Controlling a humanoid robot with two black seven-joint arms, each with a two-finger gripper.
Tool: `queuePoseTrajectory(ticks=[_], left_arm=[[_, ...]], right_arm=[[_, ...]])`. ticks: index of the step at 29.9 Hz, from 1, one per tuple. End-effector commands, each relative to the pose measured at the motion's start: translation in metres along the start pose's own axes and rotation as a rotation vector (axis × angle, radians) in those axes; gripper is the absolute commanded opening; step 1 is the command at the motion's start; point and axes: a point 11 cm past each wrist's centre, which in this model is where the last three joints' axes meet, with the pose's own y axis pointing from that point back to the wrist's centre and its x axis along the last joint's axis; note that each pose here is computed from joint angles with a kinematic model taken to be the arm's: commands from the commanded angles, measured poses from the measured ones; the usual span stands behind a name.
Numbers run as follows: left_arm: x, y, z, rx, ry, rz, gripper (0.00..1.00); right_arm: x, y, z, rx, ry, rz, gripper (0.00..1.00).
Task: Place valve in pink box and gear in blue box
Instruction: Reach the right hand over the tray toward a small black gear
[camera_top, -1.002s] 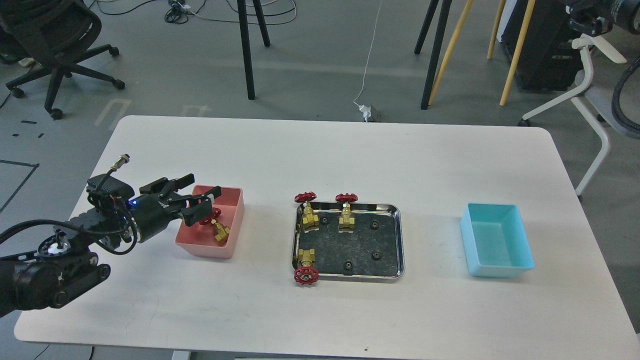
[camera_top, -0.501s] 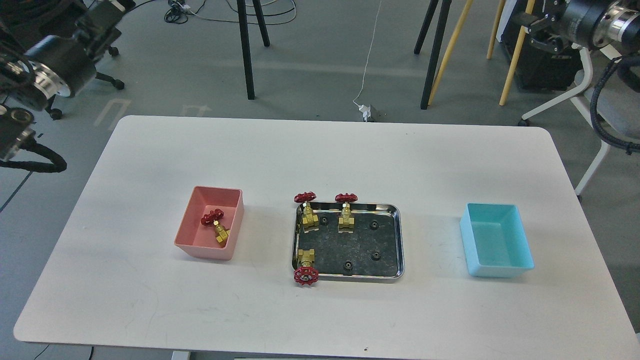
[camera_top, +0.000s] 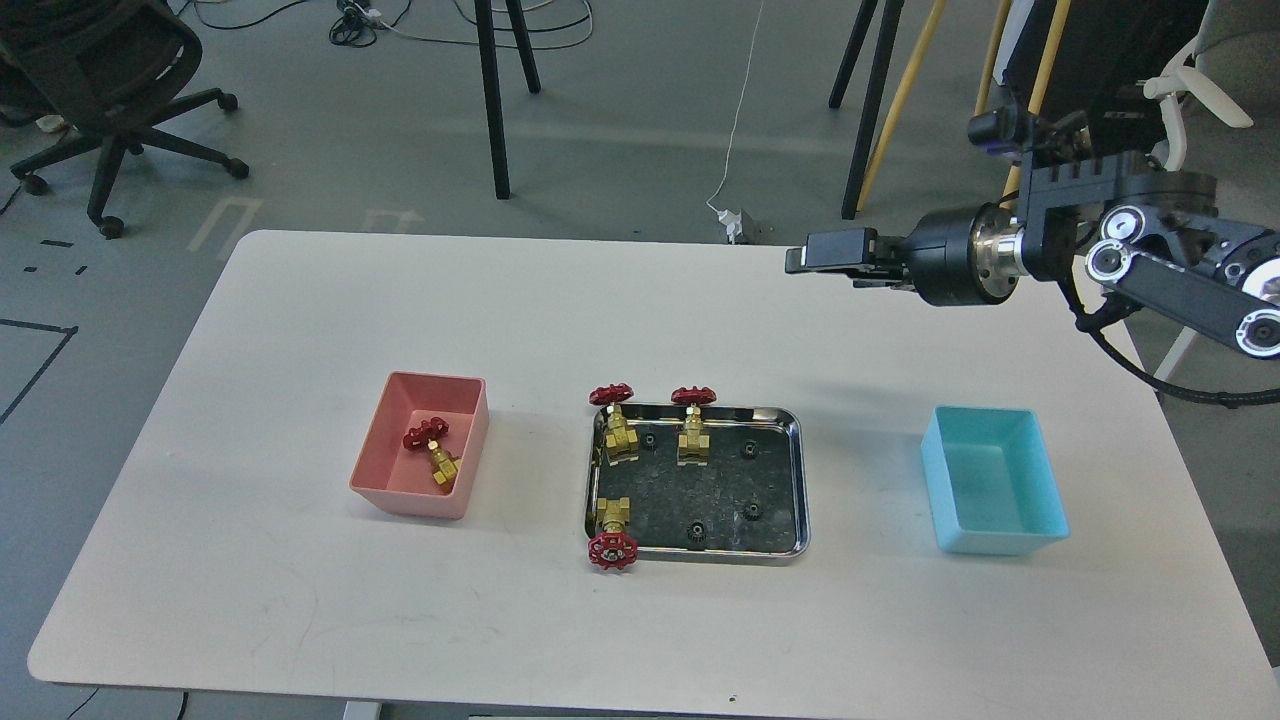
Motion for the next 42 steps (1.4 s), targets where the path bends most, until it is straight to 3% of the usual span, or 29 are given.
queuePoseTrajectory(ticks=[1,13,23,34,42], left_arm=[[0.003,-0.004,0.013,-0.025,-0.009,0.009,0.99],[0.012,-0.008,0.030,-0.054,-0.024,0.043,0.99],[0.020,-0.009,0.040,-0.070,-0.029,0.070,0.99],[0.030,-0.005,0.037,-0.059,-0.029,0.100,0.99],[0.034,-0.004,0.037,-0.055,-0.029,0.116,0.99]], right_arm=[[-0.031,-0.009,-0.003,-0.026,0.129,-0.102,0.99],[-0.102,-0.065,-0.030,-0.015,0.414,-0.354,0.98],[-0.112,-0.088,-0.005,-0.119,0.456,-0.401,0.97],[-0.134,-0.116,-0.035,-0.048,0.484,-0.440,0.94],[-0.147,-0.115,-0.021,-0.075,0.522,-0.493,0.84]])
